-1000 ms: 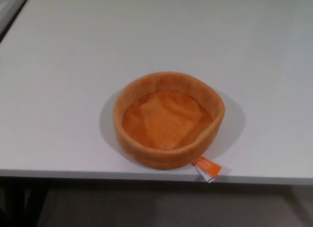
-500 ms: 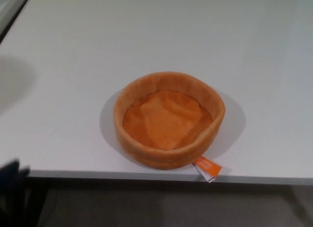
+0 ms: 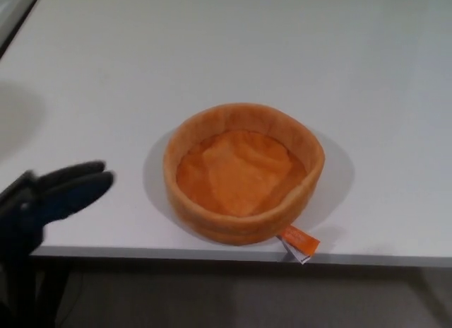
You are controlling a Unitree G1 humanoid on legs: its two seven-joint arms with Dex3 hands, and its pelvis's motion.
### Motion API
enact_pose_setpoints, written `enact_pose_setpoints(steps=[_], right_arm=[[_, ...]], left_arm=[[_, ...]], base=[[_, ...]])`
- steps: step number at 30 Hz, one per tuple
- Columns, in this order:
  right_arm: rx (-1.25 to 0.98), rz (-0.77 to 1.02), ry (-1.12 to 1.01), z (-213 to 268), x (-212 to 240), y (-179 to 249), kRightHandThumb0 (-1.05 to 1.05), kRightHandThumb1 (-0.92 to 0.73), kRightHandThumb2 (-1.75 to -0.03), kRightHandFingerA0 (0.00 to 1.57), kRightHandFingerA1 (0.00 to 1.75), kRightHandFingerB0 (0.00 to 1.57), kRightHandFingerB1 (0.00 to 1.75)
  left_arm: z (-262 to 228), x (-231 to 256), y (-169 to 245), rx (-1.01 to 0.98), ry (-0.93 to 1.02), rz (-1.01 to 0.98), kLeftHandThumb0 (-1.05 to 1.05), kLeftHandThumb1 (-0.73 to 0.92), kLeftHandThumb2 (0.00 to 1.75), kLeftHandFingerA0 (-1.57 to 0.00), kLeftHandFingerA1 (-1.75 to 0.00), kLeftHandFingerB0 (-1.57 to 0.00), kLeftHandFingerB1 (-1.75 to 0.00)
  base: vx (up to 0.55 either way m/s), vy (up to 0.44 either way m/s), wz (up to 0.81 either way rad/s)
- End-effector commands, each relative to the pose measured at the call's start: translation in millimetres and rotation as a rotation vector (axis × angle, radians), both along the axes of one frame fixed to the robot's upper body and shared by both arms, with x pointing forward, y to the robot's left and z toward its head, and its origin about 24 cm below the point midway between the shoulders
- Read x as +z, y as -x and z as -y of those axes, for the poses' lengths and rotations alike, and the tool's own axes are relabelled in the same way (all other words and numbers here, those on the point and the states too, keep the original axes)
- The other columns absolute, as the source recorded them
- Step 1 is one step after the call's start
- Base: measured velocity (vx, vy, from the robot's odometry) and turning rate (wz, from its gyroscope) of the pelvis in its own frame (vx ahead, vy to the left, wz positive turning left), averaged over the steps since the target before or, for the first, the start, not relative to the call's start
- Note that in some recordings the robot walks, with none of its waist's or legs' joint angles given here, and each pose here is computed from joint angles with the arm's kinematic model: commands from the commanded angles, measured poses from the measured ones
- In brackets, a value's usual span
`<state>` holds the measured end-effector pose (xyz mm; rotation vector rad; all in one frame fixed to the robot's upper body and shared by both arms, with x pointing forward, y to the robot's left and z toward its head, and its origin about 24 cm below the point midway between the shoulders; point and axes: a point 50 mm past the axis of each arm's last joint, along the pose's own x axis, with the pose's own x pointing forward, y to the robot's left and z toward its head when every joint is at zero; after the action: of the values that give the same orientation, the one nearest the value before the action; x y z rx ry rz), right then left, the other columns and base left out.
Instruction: A soft plate is kept in the center of the table close to the robot and the robot uses its left hand to pick up the plate, turns it upside down and places it back on the table
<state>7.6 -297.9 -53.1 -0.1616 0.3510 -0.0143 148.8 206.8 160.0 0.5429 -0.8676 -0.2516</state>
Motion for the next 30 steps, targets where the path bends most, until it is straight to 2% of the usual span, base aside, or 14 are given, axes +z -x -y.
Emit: enact_pose_setpoints(steps=[1,8,9,13,14,18,19,20,25,26,27,28,29,30], right_arm=[[-0.015,0.061,0.002,0,4,-6,-0.66,-0.82,-0.66,0.60,0.38,0.45,0.34],[-0.027,0.061,0.004,-1,1,-7,-0.66,-0.83,-0.66,0.60,0.38,0.45,0.34],[-0.026,0.069,-0.007,-2,2,-8,-0.66,-0.67,-1.01,0.52,0.55,0.38,0.50],[-0.020,0.082,-0.018,-3,3,-10,-0.67,-0.67,-1.01,0.51,0.55,0.38,0.50],[-0.017,0.088,-0.010,-3,5,-11,-0.69,-0.82,-0.66,0.62,0.39,0.46,0.35],[-0.005,0.110,-0.016,-8,7,-17,-0.67,-0.82,-0.66,0.61,0.40,0.47,0.36],[-0.001,0.106,-0.029,-9,7,-18,-0.68,-0.66,-1.01,0.52,0.56,0.40,0.51],[0.000,0.103,-0.023,-9,7,-17,-0.69,-0.82,-0.66,0.61,0.39,0.47,0.36],[-0.024,0.088,-0.021,-4,3,-18,-0.70,-0.81,-0.66,0.61,0.39,0.46,0.34],[-0.022,0.085,-0.019,-4,2,-19,-0.68,-0.67,-1.01,0.53,0.55,0.39,0.50],[-0.017,0.086,-0.015,-4,2,-21,-0.68,-0.67,-1.01,0.53,0.55,0.39,0.50],[-0.016,0.087,-0.016,-4,2,-21,-0.67,-0.81,-0.66,0.62,0.39,0.48,0.35],[-0.016,0.088,-0.018,-4,2,-21,-0.67,-0.81,-0.66,0.62,0.39,0.48,0.35],[-0.017,0.088,-0.019,-3,3,-21,-0.68,-0.66,-1.01,0.53,0.55,0.40,0.50]], left_arm=[[41,15,-43,-0.010,-0.298,0.081,-0.91,0.81,0.66,-0.36,-0.41,-0.35,-0.31],[70,25,-68,-0.044,-0.395,0.165,-0.90,0.80,0.65,-0.37,-0.41,-0.35,-0.31],[75,26,-71,-0.047,-0.416,0.179,-0.89,0.81,0.65,-0.37,-0.43,-0.35,-0.31],[87,22,-79,-0.073,-0.450,0.181,-0.95,0.67,0.80,-0.37,-0.46,-0.31,-0.36],[91,22,-85,-0.074,-0.461,0.184,-0.95,0.63,0.77,-0.40,-0.45,-0.34,-0.37],[96,25,-102,-0.038,-0.501,0.192,-0.91,0.80,0.65,-0.41,-0.42,-0.39,-0.32],[98,27,-107,-0.026,-0.521,0.197,-0.91,0.80,0.65,-0.42,-0.43,-0.39,-0.32],[100,27,-109,-0.022,-0.532,0.197,-0.97,0.66,0.81,-0.40,-0.48,-0.35,-0.37],[110,32,-130,0.019,-0.637,0.199,-0.91,0.75,0.64,-0.39,-0.44,-0.36,-0.32],[112,33,-135,0.028,-0.650,0.201,-0.98,0.62,0.78,-0.41,-0.47,-0.36,-0.38],[113,33,-140,0.036,-0.657,0.203,-0.98,0.62,0.78,-0.41,-0.47,-0.36,-0.38],[114,32,-142,0.037,-0.660,0.200,-0.98,0.61,0.79,-0.41,-0.47,-0.36,-0.38],[115,31,-144,0.037,-0.661,0.195,-0.98,0.61,0.79,-0.41,-0.47,-0.36,-0.38],[117,28,-147,0.034,-0.666,0.188,-0.91,0.73,0.63,-0.47,-0.44,-0.41,-0.34]], base=[[0.00,0.000,0.00],[0.00,0.000,0.00],[0.00,0.000,0.00],[0.00,0.000,0.00],[0.00,0.000,0.00],[0.00,0.000,0.00],[0.00,0.000,0.00],[0.00,0.000,0.00],[0.00,0.000,0.00],[0.00,0.000,0.00],[0.00,0.000,0.00],[0.00,0.000,0.00],[0.00,0.000,0.00],[0.00,0.000,0.00]])
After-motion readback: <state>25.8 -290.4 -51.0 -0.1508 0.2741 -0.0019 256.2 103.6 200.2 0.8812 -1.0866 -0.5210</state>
